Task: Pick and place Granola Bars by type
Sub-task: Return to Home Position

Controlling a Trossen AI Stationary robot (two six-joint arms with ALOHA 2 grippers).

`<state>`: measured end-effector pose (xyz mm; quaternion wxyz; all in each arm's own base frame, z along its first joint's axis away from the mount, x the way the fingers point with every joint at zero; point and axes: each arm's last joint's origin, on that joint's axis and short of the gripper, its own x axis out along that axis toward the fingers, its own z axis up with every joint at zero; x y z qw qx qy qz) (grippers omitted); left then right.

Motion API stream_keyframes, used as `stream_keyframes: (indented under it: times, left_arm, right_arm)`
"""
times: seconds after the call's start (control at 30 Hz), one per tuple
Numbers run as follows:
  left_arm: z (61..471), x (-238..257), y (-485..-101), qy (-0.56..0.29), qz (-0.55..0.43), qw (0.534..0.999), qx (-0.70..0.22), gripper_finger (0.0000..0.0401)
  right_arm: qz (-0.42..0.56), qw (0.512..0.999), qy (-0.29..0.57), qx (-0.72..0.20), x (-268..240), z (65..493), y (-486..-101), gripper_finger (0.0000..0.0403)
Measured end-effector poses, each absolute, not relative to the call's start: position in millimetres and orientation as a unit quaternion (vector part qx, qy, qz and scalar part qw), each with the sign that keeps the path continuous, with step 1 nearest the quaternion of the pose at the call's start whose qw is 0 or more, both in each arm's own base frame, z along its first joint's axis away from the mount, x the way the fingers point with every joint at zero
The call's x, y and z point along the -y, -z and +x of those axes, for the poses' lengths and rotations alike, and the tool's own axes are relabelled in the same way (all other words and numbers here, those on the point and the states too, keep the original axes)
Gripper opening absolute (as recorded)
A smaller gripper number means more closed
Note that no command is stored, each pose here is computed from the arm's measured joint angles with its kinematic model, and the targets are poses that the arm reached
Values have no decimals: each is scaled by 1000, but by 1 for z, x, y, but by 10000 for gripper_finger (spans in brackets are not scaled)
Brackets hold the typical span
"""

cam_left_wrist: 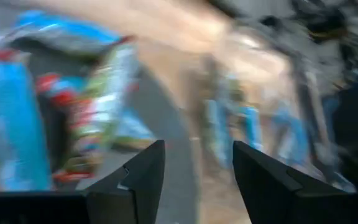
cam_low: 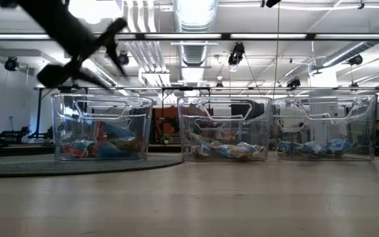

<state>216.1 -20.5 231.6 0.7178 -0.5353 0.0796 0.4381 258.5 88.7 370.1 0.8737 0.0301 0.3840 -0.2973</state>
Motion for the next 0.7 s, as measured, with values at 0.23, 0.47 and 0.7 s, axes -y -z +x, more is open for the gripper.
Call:
stream_keyframes:
  times: [0.23, 0.47, 0.7]
  left_arm:
    - [227, 63, -314, -315, -429, 844, -63, 171]
    - [217, 92, -365, -233, -392, 888, -52, 171]
    - [217, 102, -361, -208, -409, 887, -49, 171]
  right_arm:
    - [22, 873, 273, -403, -90, 258, -369, 249]
    - [-8, 870, 190, -454, -75, 255, -376, 249]
    - [34, 883, 205, -422, -24, 234, -400, 249]
